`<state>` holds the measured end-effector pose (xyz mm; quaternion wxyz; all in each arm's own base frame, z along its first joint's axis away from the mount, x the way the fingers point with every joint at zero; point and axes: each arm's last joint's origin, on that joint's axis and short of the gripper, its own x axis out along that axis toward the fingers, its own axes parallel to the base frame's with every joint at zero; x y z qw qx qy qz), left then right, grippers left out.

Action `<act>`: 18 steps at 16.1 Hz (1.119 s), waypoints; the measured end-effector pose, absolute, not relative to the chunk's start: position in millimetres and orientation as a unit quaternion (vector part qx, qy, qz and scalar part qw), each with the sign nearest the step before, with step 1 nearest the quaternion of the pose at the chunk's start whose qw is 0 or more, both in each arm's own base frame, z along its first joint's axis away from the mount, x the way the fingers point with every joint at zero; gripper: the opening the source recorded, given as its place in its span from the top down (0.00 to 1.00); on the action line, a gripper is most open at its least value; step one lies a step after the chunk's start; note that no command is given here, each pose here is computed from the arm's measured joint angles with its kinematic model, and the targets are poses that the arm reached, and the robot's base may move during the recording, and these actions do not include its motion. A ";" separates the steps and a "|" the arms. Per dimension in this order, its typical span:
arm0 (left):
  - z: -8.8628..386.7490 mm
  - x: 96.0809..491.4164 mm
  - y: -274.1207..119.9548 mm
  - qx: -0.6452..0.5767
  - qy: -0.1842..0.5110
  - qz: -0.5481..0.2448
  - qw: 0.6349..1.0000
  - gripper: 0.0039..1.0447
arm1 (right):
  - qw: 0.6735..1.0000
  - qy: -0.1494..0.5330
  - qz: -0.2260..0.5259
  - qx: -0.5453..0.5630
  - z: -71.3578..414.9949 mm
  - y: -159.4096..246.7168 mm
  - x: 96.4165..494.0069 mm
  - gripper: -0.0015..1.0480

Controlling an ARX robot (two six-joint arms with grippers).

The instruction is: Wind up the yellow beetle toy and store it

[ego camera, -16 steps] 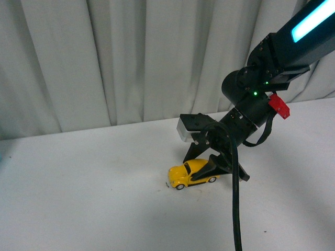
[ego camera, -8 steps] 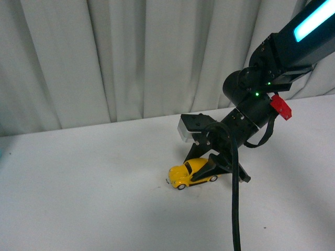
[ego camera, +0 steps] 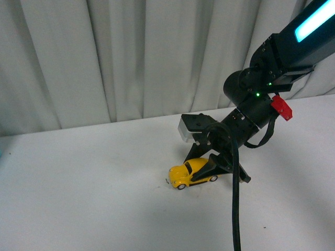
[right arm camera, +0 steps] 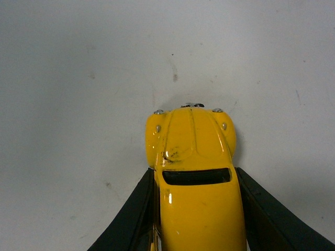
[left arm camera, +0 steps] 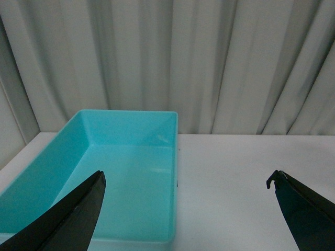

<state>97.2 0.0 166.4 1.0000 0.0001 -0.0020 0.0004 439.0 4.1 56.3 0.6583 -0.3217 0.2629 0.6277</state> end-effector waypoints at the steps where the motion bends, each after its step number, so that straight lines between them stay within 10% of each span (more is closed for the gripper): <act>1: 166.4 97.2 0.0 0.000 -0.002 0.000 1.000 0.06 | 0.659 0.262 0.627 -0.322 56.2 4.0 438.7 0.61; 16: 166.4 97.2 0.0 0.000 -0.002 0.000 1.000 0.06 | 0.731 0.288 0.554 -0.275 40.9 -101.1 330.1 0.62; 18: 166.4 97.2 0.0 0.000 -0.002 0.000 1.000 0.06 | 0.728 0.305 0.542 -0.290 39.2 -103.3 332.0 0.42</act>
